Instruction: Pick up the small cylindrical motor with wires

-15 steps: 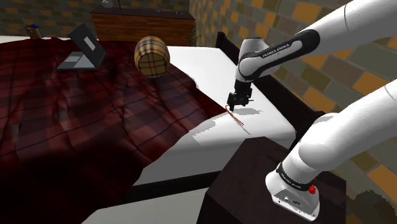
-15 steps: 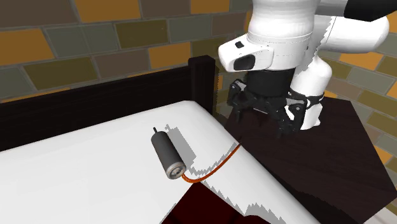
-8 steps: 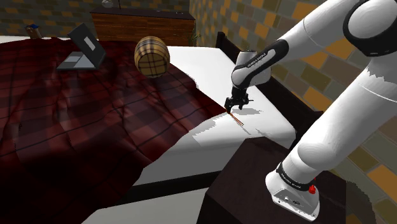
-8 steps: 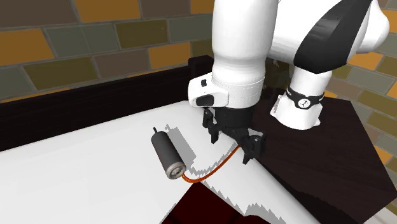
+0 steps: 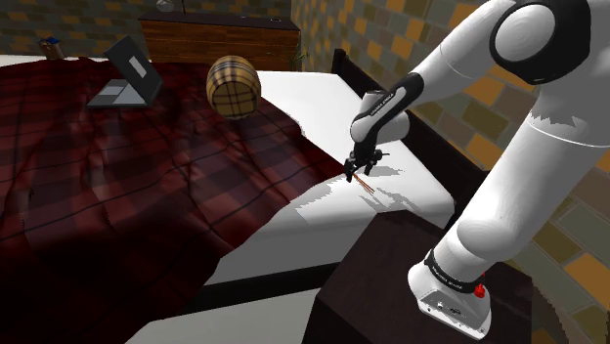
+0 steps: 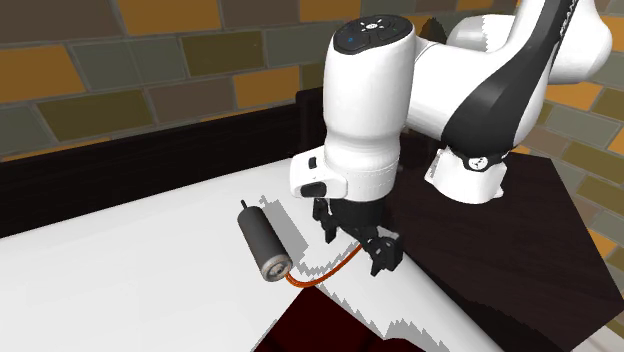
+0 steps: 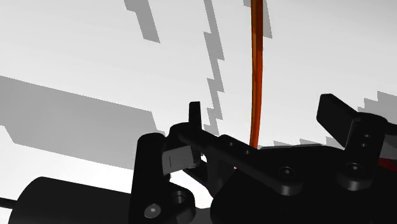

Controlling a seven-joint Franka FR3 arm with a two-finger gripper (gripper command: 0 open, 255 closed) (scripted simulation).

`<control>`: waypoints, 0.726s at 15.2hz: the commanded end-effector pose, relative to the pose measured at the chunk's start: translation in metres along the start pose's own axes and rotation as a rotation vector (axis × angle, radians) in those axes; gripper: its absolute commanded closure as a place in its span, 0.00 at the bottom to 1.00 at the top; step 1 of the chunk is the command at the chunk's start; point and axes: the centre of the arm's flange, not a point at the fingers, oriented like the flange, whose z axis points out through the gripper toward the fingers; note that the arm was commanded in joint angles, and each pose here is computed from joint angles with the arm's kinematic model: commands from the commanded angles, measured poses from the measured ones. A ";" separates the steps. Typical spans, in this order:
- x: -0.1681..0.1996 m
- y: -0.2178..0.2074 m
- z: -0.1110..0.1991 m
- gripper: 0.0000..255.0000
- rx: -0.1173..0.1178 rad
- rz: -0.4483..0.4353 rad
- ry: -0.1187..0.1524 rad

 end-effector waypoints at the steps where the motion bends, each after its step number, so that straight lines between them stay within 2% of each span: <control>1: 0.001 0.001 0.005 0.00 0.000 0.000 0.001; 2: 0.001 0.001 0.005 1.00 0.000 0.000 0.000; 11: 0.001 0.001 0.005 1.00 0.000 0.000 0.001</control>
